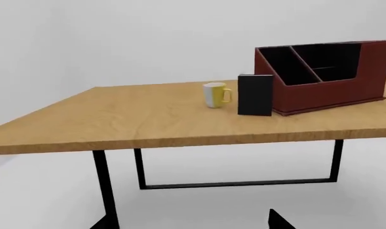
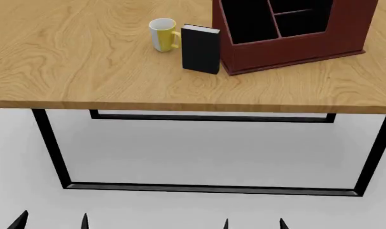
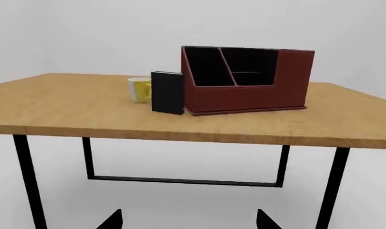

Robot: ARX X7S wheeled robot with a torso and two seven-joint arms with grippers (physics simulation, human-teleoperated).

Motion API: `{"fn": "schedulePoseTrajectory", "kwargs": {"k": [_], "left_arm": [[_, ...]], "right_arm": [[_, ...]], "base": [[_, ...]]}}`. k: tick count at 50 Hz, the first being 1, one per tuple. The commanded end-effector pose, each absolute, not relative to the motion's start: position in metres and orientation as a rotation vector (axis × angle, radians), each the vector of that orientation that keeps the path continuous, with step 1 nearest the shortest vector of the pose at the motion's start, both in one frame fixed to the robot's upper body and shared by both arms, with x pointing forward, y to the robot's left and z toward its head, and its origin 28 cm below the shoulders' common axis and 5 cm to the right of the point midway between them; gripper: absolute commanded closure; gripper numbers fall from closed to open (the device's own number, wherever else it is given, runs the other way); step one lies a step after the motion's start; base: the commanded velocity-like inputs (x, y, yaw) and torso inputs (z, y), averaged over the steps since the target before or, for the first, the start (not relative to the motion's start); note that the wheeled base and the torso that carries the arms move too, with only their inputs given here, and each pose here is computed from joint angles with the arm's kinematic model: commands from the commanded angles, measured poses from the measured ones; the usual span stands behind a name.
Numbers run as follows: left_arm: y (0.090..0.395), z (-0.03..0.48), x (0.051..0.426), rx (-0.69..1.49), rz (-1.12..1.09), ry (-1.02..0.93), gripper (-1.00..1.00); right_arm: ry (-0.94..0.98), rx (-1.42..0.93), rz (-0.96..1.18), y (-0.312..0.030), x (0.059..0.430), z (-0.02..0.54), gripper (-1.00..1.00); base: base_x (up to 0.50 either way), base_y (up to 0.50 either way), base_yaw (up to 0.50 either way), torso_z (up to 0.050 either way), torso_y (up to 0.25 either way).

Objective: Pick up the book and place it in the back compartment of the caddy.

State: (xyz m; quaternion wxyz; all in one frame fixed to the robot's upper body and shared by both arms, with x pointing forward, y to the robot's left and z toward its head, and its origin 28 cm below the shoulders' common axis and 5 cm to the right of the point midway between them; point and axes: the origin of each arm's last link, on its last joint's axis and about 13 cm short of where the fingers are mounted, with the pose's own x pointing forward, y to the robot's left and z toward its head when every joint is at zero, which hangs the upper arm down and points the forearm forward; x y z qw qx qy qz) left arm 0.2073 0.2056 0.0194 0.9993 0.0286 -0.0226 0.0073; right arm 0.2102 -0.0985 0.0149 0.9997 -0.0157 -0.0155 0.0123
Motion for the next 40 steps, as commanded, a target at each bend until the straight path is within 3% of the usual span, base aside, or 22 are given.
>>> {"fn": "schedulePoseTrajectory", "kwargs": {"k": [1,13,22,40], "left_arm": [[0.212,0.052,0.219,0.047,0.043,-0.092,-1.0],[0.218,0.117,0.249,0.022,0.094,-0.232,-1.0],[0.222,0.144,0.258,-0.02,0.09,-0.322,-1.0],[0.22,0.136,0.258,0.026,0.088,-0.335,-1.0]], "right_arm": [[-0.112,-0.056,0.017,-0.101,0.212,0.067,-1.0],[-0.334,-0.061,0.027,-0.107,0.229,0.155,-1.0],[-0.383,-0.091,0.023,-0.112,0.238,0.177,-1.0],[-0.362,-0.105,0.031,-0.113,0.242,0.17,-1.0]], "base": [[0.0,0.0,0.0,0.0,0.0],[0.0,0.0,0.0,0.0,0.0],[0.0,0.0,0.0,0.0,0.0],[0.48,-0.02,0.0,0.0,0.0]]}}
